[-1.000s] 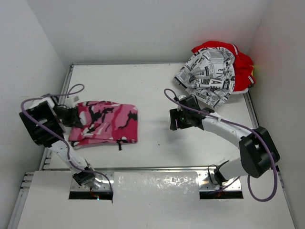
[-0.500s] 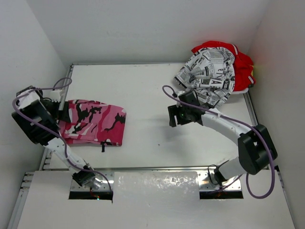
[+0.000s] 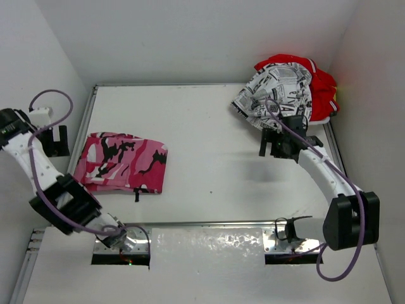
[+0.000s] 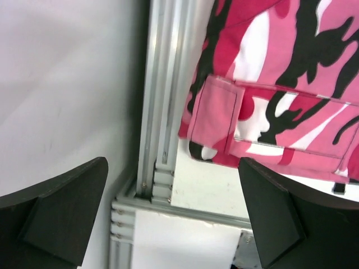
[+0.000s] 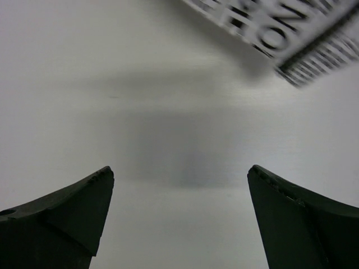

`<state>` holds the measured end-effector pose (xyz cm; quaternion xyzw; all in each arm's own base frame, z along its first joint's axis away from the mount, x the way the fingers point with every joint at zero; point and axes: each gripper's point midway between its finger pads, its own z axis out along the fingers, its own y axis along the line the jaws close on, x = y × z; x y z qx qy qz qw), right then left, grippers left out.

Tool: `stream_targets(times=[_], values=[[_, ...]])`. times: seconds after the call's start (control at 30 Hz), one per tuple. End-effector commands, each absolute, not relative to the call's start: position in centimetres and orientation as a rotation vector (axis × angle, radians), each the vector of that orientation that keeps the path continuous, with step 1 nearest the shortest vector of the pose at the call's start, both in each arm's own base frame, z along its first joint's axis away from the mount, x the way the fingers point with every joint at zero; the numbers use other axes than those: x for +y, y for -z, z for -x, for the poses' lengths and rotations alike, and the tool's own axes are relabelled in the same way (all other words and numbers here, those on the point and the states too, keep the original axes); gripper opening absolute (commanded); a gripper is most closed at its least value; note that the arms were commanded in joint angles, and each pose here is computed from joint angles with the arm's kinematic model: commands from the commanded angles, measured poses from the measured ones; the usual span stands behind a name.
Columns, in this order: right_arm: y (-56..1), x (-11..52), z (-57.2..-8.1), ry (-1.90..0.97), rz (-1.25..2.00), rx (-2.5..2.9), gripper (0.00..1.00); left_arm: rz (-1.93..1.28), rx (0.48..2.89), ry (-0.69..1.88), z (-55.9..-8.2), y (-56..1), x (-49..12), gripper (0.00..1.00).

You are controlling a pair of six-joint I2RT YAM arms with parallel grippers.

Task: Fold and stack the trousers
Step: Neatly place the folded trousers to the corner

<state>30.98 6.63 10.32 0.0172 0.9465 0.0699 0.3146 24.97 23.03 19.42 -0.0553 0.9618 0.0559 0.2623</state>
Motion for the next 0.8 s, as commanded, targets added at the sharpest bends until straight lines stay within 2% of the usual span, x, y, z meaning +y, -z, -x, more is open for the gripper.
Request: stream_targets(times=[0.0,0.2,0.47,0.77], values=[[-8.0,2.8,-28.2,-0.005,-0.202,2.593,0.99,0.315,2.535,-0.308,-23.3,-19.1,23.5,1.0],[-7.2,1.9,-27.4,0.05,-0.202,2.585,0.99,0.432,2.552,-0.438,-20.6,-16.8,23.4,1.0],[-7.7,1.4,-27.6,0.083,-0.157,2.558,0.99,0.497,2.554,-0.409,-19.4,-14.7,22.0,1.0],[-7.2,2.7,-27.7,-0.01,-0.181,2.559,0.99,0.502,2.542,-0.445,-18.5,-14.9,21.5,1.0]])
